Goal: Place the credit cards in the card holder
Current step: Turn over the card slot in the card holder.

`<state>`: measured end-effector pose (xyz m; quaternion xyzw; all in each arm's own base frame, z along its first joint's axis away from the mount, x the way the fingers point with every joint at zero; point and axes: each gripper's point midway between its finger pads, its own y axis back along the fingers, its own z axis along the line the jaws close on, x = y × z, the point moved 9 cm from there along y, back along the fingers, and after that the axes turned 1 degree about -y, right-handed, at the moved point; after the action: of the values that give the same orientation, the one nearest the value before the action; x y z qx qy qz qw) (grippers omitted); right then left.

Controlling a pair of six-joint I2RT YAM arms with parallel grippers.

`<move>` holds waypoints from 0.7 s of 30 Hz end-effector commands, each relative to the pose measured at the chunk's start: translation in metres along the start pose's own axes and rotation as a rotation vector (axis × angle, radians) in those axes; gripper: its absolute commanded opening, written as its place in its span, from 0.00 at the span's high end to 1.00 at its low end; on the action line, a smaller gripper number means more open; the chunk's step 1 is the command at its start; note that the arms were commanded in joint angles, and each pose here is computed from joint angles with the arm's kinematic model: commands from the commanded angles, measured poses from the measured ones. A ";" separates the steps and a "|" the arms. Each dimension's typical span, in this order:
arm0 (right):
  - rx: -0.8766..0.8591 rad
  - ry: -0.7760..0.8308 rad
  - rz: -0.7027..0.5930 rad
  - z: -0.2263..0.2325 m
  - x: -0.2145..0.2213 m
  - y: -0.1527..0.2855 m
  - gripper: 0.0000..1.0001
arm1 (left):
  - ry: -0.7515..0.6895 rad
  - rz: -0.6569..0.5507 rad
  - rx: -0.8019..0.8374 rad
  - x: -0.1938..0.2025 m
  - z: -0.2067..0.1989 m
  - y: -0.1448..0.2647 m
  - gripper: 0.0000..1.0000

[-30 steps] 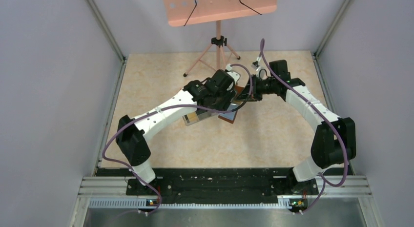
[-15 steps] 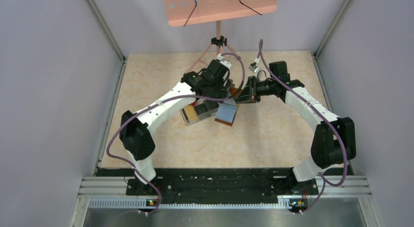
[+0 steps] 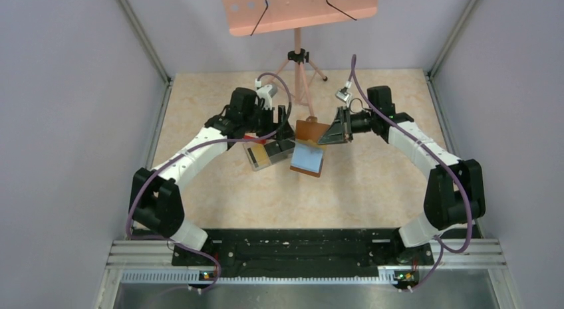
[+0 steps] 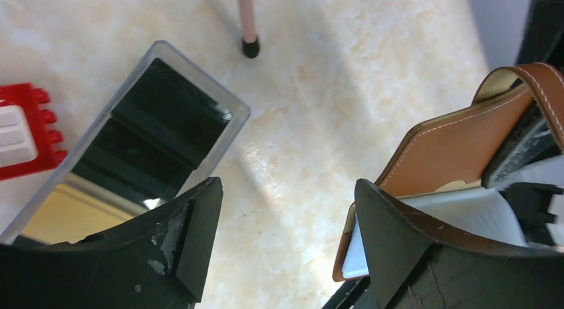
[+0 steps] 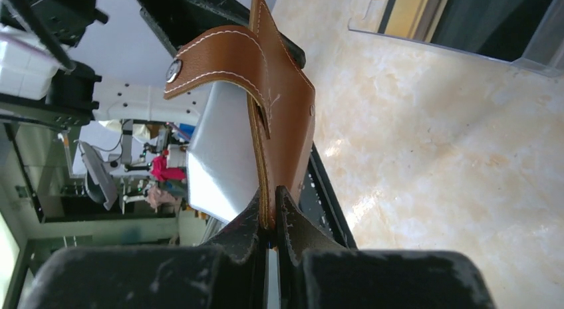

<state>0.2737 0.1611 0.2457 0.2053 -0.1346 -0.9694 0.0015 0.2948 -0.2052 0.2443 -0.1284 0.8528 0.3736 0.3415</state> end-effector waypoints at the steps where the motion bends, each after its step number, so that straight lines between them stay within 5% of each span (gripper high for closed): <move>1: -0.086 0.119 -0.005 0.016 -0.003 0.006 1.00 | -0.036 -0.088 0.380 -0.019 -0.037 0.013 0.21; 6: -0.094 0.123 -0.012 0.017 -0.004 0.006 1.00 | 0.001 -0.053 0.450 -0.016 -0.038 0.008 0.23; 13: -0.015 0.082 -0.053 0.013 -0.010 0.004 1.00 | -0.006 -0.046 0.171 -0.013 -0.018 0.023 0.24; 21: 0.020 0.053 -0.077 0.011 -0.016 0.002 1.00 | 0.010 0.080 0.080 0.009 -0.013 0.038 0.28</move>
<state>0.2751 0.1588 0.2519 0.2050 -0.1330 -0.9696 -0.0149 0.2801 -0.1932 0.2526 -0.1025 0.8772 0.3412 0.3220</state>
